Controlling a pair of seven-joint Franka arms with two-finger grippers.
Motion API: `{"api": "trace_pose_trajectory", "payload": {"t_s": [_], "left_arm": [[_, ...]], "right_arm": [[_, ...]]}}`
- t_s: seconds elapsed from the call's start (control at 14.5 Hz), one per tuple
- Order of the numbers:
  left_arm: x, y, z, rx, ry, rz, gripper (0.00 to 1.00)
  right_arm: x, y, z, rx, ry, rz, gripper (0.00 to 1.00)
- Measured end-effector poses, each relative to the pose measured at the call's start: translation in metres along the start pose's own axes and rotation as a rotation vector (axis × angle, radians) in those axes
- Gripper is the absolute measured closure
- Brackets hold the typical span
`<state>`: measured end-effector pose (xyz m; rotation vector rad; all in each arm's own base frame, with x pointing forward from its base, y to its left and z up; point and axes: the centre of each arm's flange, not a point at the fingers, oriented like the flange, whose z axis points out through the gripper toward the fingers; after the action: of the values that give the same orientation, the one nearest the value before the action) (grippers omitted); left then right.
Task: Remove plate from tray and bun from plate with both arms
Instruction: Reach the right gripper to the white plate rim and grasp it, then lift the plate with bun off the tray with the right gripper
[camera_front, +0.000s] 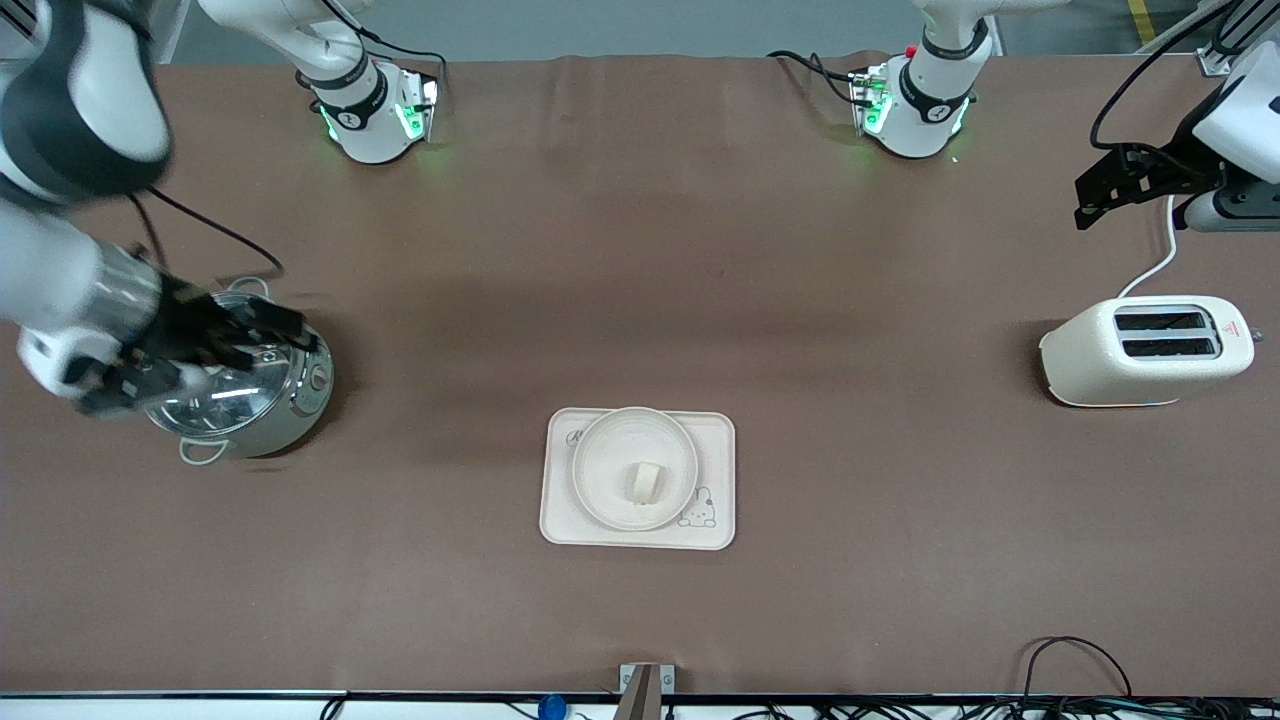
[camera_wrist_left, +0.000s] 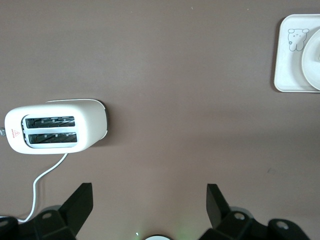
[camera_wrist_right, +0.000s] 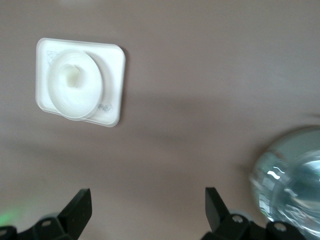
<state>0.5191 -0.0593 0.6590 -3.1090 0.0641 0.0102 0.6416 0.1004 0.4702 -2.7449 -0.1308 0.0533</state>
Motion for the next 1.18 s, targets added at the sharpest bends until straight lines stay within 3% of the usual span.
{"api": "trace_pose_trajectory", "payload": {"t_s": [0.14, 0.42, 0.69, 0.9, 1.04, 1.18], "left_arm": [[0.000, 0.000, -0.001, 0.000, 0.001, 0.000, 0.00], [0.000, 0.000, -0.002, 0.000, 0.004, 0.000, 0.00], [0.000, -0.001, -0.003, -0.001, 0.006, -0.002, 0.00], [0.000, -0.001, -0.003, -0.001, 0.007, -0.002, 0.00], [0.000, -0.001, -0.003, -0.001, 0.007, -0.002, 0.00], [0.000, -0.001, -0.003, -0.001, 0.007, -0.002, 0.00]], "right_arm": [[0.026, -0.009, 0.077, 0.098, 0.014, 0.053, 0.00], [0.043, -0.052, 0.213, 0.206, 0.060, 0.147, 0.00], [0.039, -0.088, 0.308, 0.170, 0.132, 0.167, 0.00], [0.038, -0.095, 0.347, 0.151, 0.143, 0.162, 0.00], [0.042, -0.093, 0.356, 0.150, 0.142, 0.164, 0.04], [0.043, -0.093, 0.358, 0.149, 0.143, 0.162, 0.23]]}}
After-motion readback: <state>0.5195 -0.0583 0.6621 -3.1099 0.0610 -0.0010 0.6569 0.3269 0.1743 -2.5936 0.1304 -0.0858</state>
